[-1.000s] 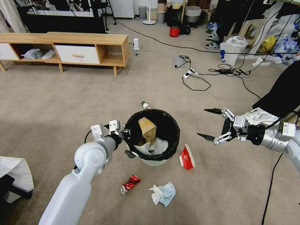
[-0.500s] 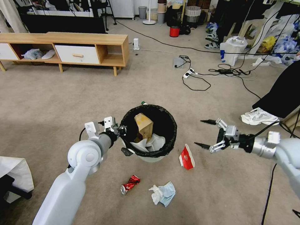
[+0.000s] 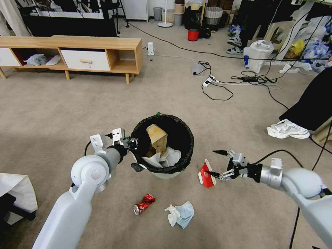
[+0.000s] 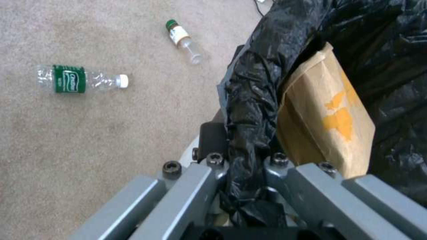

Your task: Pick up the trash bin and place the garbage on the floor into it.

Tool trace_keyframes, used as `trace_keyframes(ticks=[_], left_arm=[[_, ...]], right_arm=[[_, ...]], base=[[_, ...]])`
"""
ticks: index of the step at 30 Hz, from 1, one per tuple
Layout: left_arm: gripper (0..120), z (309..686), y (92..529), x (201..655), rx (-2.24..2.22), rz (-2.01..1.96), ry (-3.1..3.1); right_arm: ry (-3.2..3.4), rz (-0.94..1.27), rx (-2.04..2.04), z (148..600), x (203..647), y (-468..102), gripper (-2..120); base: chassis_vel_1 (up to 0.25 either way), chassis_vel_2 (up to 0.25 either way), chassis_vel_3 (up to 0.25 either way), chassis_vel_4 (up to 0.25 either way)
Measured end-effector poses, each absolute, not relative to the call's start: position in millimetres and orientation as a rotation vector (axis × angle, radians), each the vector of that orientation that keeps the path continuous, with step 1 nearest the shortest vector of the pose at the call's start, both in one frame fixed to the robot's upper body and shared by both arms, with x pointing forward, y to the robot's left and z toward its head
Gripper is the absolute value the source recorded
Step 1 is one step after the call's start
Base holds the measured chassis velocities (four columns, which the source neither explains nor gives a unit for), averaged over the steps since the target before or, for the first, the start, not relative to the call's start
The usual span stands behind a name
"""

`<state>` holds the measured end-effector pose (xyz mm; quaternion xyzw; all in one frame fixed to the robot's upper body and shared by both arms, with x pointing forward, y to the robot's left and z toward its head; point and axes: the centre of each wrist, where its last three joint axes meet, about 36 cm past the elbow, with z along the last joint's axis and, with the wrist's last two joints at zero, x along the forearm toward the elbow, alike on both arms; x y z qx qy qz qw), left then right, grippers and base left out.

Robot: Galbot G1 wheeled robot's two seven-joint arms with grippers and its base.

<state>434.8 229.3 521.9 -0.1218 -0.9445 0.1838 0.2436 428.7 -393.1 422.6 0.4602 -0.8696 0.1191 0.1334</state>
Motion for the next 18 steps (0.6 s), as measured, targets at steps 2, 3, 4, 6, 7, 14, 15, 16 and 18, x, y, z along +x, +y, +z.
trace_keyframes(ticks=[2, 3, 4, 6, 7, 14, 15, 16, 18], left_arm=[[3, 521.9, 229.5, 434.8, -0.332, 0.502, -2.58], [3, 521.9, 229.6, 434.8, -0.331, 0.503, -2.58], [3, 521.9, 229.6, 434.8, -0.331, 0.503, -2.581], [3, 522.0, 229.8, 434.8, -0.33, 0.503, -2.581], [3, 521.9, 229.9, 434.9, -0.329, 0.503, -2.582], [3, 520.6, 230.0, 434.9, -0.326, 0.505, -2.579], [3, 520.2, 230.4, 435.0, -0.324, 0.505, -2.578], [3, 520.2, 230.4, 435.0, -0.324, 0.505, -2.578], [3, 519.7, 231.0, 435.3, -0.323, 0.504, -2.577]], right_arm=[[-2.514, 0.331, 1.316, 418.7, 427.7, -390.6, 100], [-2.508, 0.32, 1.303, 415.8, 426.9, -388.7, 100], [-2.503, 0.31, 1.292, 413.2, 426.2, -387.0, 100], [-2.494, 0.293, 1.271, 408.0, 425.1, -383.9, 100], [-2.489, 0.279, 1.251, 402.9, 424.4, -381.4, 100], [-2.486, 0.205, 1.154, 379.1, 423.7, -373.1, 100], [-2.489, 0.183, 1.13, 372.9, 423.7, -372.0, 100], [-2.489, 0.183, 1.13, 372.9, 423.7, -372.0, 100], [-2.489, 0.154, 1.102, 361.8, 425.5, -371.9, 100]], base=[[0.0, 0.0, 0.0, 0.0], [0.0, 0.0, 0.0, 0.0], [0.0, 0.0, 0.0, 0.0], [0.0, 0.0, 0.0, 0.0], [0.0, 0.0, 0.0, 0.0], [0.0, 0.0, 0.0, 0.0], [0.0, 0.0, 0.0, 0.0], [0.0, 0.0, 0.0, 0.0], [0.0, 0.0, 0.0, 0.0]])
